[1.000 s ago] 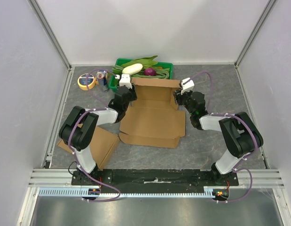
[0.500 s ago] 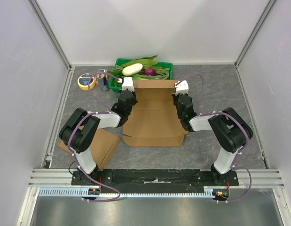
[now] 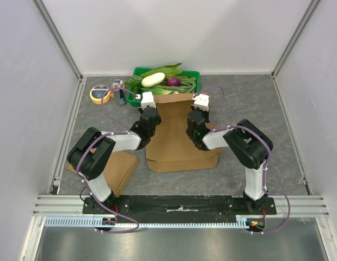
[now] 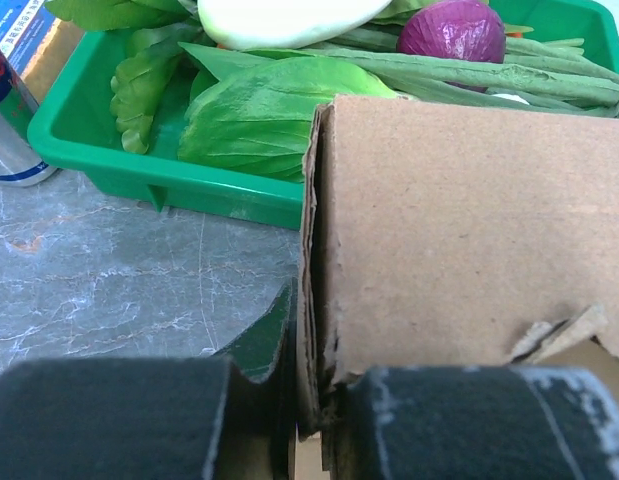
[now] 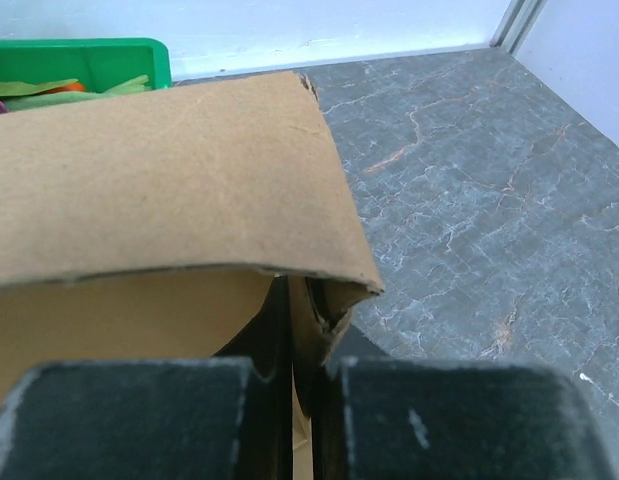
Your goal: Fold the paper box
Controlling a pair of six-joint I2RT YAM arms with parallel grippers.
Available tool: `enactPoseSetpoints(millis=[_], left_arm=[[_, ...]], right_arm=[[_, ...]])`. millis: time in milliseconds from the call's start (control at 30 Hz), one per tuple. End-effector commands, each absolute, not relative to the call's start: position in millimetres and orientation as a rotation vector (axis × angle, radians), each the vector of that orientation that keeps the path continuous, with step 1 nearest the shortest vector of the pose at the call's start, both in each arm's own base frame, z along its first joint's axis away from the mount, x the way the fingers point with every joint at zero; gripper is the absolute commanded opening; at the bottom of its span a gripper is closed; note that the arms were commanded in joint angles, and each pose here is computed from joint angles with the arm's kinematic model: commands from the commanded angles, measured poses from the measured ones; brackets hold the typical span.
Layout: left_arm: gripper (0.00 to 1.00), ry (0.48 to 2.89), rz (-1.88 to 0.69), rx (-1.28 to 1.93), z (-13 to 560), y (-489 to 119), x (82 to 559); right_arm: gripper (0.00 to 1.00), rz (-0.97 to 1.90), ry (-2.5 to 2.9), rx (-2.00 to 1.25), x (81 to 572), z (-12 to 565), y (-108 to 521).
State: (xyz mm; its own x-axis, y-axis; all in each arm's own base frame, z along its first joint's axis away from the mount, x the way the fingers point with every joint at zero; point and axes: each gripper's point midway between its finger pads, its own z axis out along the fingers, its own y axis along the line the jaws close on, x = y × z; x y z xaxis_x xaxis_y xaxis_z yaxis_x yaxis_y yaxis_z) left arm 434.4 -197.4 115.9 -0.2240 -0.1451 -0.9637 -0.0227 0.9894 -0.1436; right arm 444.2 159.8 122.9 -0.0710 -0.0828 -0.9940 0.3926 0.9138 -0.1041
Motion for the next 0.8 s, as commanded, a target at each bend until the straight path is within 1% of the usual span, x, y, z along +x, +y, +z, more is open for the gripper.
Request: enactPoseSetpoints(millis=[0,33,100,133,167,200,233,300,333,367,433,467,500,533,567,667,767], left_arm=[[0.02,1.775,-0.253,-0.158,131,-224,422],[0.02,1.776,-0.246,-0.156,132,-223,421],[0.02,1.774,-0.232,-0.148,133,-221,422],[0.02,1.775,-0.226,-0.145,133,-221,422],[0.02,1.775,-0.219,-0.135,132,-221,422],[0.02,1.775,-0.214,-0.132,133,-221,423],[0.02,1.783,-0.203,-0.128,130,-220,423],[0.04,1.785,-0.198,-0.114,130,-220,422],[0.07,1.78,-0.199,-0.113,130,-220,422],[0.16,1.781,-0.194,-0.116,129,-218,421],[0.27,1.78,-0.201,-0.115,129,-217,420],[0.39,1.786,-0.215,-0.103,128,-219,417],[0.44,1.78,-0.225,-0.1,132,-220,417],[0.49,1.779,-0.234,-0.095,133,-221,416],[0.58,1.784,-0.25,-0.078,132,-223,413],[0.67,1.787,-0.288,-0.052,137,-225,406],[0.71,1.789,-0.324,-0.028,141,-226,396]], right_arm=[[0.0,-0.519,1.674,0.18,442,106,146],[0.14,-0.493,1.683,0.158,442,109,148],[0.32,-0.418,1.713,0.08,438,104,148],[0.55,-0.295,1.71,0.007,438,116,161],[0.63,-0.22,1.737,-0.05,434,110,167],[0.67,-0.203,1.795,-0.102,429,103,165],[0.82,-0.114,1.775,-0.137,425,119,175],[0.88,-0.08,1.839,-0.211,409,108,171],[0.94,-0.012,1.824,-0.221,405,123,174],[0.95,0.034,1.848,-0.248,398,117,172],[0.97,0.092,1.843,-0.201,395,128,150],[0.98,0.235,1.858,-0.282,383,118,161],[0.98,0.289,1.824,-0.221,388,131,144],[0.98,0.328,1.814,-0.229,386,133,142],[0.98,0.396,1.81,-0.287,378,131,148],[0.98,0.424,1.784,-0.313,374,139,148],[0.98,0.51,1.761,-0.327,368,148,159]])
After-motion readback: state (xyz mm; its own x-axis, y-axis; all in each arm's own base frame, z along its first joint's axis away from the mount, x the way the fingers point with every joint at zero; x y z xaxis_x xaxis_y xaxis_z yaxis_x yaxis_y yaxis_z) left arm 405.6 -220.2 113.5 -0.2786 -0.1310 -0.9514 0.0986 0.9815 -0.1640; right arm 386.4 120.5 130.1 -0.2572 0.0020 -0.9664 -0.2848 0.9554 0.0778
